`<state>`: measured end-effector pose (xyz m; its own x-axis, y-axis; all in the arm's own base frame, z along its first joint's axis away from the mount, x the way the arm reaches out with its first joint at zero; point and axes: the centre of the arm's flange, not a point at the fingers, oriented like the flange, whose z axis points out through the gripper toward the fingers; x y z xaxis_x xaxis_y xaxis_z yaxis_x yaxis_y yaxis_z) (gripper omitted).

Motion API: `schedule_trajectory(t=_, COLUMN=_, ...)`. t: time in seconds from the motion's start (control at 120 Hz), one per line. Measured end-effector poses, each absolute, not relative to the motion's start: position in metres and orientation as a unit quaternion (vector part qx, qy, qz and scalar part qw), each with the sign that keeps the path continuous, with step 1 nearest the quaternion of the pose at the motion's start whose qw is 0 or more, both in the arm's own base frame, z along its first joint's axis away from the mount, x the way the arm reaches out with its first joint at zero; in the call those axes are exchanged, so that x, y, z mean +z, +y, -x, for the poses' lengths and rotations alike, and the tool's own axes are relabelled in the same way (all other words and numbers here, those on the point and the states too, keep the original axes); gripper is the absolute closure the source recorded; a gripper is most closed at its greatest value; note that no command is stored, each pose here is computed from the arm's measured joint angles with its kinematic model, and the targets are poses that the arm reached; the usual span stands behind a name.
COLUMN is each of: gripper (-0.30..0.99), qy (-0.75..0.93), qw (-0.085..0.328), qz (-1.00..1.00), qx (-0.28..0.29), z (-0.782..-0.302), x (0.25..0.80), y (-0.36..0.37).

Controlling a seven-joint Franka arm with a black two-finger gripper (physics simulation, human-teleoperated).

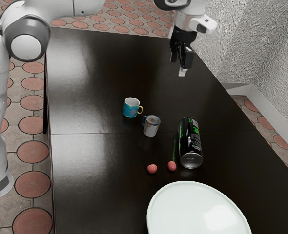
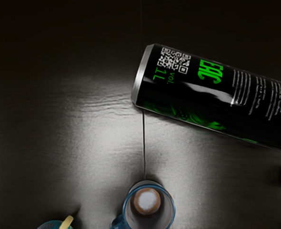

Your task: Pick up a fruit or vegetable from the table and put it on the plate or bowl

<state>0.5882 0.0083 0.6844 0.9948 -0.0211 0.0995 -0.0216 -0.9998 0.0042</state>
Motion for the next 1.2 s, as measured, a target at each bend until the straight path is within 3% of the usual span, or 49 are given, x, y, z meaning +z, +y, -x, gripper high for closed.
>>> schedule_trajectory(t=0.533, gripper=0.0, qy=-0.036, qw=-0.002, qz=-0.999, qx=0.023, z=-0.571, x=0.692, y=0.019)
schedule_trajectory(t=0.825, gripper=0.0, qy=-0.175, qw=0.015, qz=-0.984, qx=-0.007, z=-0.559, x=0.682, y=-0.091)
schedule_trajectory(t=1.2, gripper=0.0, qy=-0.223, qw=0.031, qz=-0.974, qx=-0.029, z=-0.54, x=0.63, y=-0.12)
